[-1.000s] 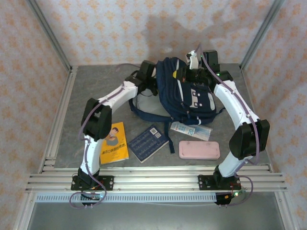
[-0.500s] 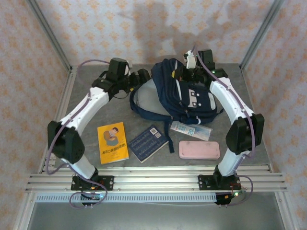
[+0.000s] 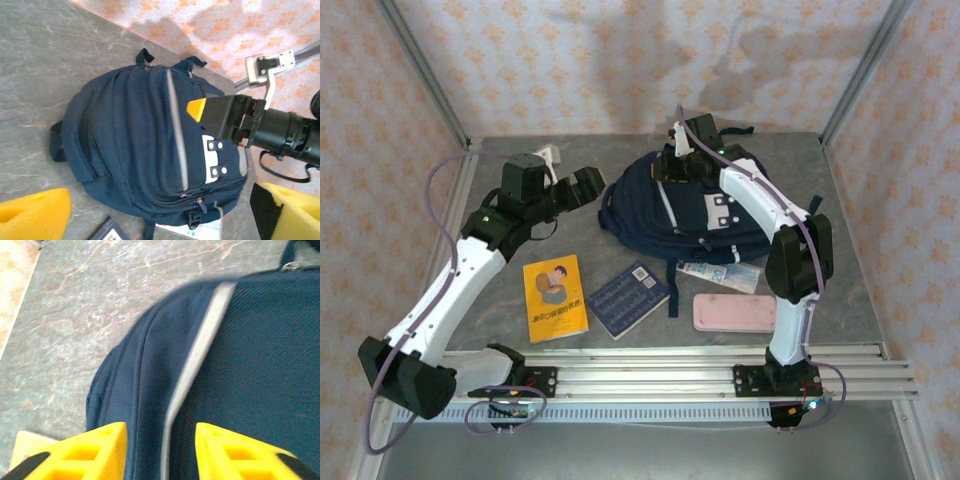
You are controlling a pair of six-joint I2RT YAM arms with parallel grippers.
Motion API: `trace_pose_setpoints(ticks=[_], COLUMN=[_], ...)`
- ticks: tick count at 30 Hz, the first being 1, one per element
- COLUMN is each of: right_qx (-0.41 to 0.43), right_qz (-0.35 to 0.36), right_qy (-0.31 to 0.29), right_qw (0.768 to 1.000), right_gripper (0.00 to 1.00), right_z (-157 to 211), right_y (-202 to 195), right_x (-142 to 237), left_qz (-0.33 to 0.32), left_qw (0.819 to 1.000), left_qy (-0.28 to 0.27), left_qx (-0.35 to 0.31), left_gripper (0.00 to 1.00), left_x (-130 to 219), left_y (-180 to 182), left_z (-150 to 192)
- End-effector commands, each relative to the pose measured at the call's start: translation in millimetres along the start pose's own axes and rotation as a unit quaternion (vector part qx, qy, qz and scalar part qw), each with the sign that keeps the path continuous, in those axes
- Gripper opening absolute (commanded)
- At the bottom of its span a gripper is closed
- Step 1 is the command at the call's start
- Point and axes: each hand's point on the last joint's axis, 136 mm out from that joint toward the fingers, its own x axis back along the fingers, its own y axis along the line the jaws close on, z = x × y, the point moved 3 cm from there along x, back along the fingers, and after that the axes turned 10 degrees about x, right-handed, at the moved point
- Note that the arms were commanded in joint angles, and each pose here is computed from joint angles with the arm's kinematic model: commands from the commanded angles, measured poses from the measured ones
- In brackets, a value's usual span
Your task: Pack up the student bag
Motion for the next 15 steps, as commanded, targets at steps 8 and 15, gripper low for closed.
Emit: trace_pose_setpoints(ticks=[8, 15], right_qx=[0.001, -0.018], right_qz=[0.161, 0.106], right_qy=[-0.099, 0.001], right_qw=[0.982, 0.994], right_gripper=[0.55, 0.54], right_z=[-9, 74], right_y=[-7, 22], right_x=[117, 110], left_qz=[-0.059, -0.116], left_qw=[0.995, 0.984], left_qy=[0.074, 0.127], left_qx=[-0.029, -0.041], left_gripper=[0.99, 0.99], left_x=[0, -17], left_y=[33, 54], left_z=[43, 98])
